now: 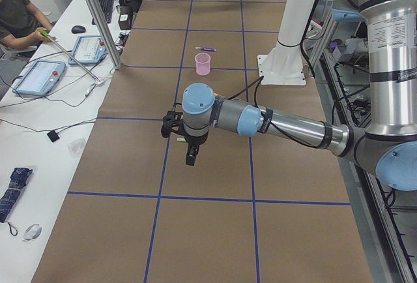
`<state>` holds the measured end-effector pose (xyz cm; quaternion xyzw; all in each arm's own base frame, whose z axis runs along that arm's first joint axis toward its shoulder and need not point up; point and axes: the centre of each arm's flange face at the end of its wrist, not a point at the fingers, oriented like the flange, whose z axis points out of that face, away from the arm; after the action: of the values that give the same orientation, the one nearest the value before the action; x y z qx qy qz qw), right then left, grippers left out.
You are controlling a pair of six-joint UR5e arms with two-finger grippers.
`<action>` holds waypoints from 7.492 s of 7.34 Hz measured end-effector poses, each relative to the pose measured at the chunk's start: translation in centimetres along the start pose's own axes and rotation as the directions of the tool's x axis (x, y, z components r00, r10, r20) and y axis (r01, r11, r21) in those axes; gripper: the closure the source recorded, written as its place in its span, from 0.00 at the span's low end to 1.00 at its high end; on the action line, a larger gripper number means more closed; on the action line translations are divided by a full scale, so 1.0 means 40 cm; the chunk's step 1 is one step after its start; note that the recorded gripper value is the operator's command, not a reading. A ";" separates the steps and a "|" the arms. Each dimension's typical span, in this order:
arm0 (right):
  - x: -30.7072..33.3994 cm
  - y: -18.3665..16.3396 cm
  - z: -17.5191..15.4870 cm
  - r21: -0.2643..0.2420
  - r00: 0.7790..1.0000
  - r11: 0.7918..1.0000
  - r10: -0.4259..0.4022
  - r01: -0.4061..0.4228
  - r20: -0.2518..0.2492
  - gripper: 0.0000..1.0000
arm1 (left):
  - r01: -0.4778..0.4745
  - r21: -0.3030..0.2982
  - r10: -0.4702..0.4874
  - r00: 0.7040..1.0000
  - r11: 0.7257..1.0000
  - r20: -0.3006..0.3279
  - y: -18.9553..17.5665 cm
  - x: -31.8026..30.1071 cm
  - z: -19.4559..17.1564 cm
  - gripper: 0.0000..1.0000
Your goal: Collect pens into pen holder
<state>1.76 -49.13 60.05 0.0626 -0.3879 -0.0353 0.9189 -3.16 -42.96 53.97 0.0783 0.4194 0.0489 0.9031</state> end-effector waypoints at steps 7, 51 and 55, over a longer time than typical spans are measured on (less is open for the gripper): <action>0.068 0.068 0.013 -0.011 0.999 0.999 -0.044 0.044 -0.004 0.00 | 0.011 -0.015 -0.011 0.999 1.000 0.040 0.020 -0.069 0.054 0.00; -0.052 0.045 0.101 -0.007 0.982 0.985 -0.169 0.170 0.086 0.01 | -0.022 -0.398 0.044 0.998 0.917 0.046 -0.360 0.473 0.713 1.00; -0.055 0.044 0.098 -0.004 0.981 0.985 -0.172 0.173 0.086 0.01 | -0.071 -0.365 0.073 0.997 0.928 -0.008 -0.390 0.552 0.660 1.00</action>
<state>-2.55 -47.47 61.45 0.0890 -0.4197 -0.1195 0.8954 31.58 -57.54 51.37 -0.0754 0.3972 0.1588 0.9007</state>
